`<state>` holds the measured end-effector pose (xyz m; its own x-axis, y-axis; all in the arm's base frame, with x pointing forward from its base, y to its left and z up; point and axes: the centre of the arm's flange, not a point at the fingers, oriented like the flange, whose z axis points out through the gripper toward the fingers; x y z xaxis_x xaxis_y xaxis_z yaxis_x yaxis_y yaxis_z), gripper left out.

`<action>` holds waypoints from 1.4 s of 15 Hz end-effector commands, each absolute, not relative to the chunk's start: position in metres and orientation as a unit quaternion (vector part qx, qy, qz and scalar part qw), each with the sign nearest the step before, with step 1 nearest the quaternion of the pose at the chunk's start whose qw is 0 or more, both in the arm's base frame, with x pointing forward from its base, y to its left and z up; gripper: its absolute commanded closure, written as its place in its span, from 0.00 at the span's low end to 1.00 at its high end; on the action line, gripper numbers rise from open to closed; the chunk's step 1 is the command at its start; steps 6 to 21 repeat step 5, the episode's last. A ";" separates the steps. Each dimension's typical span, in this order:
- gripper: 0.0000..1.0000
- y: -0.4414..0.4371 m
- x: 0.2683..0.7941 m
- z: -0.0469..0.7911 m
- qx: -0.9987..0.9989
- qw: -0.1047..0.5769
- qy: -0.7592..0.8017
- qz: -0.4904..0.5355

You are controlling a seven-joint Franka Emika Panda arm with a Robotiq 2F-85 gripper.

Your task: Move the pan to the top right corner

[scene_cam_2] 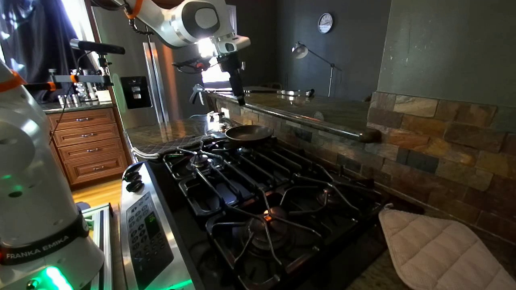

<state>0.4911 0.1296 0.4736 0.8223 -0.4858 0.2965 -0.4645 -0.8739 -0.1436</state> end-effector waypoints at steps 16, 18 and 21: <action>0.00 0.129 0.489 0.475 -0.954 0.031 0.250 -0.166; 0.00 0.129 0.489 0.475 -0.954 0.031 0.250 -0.166; 0.00 0.129 0.489 0.475 -0.954 0.031 0.250 -0.166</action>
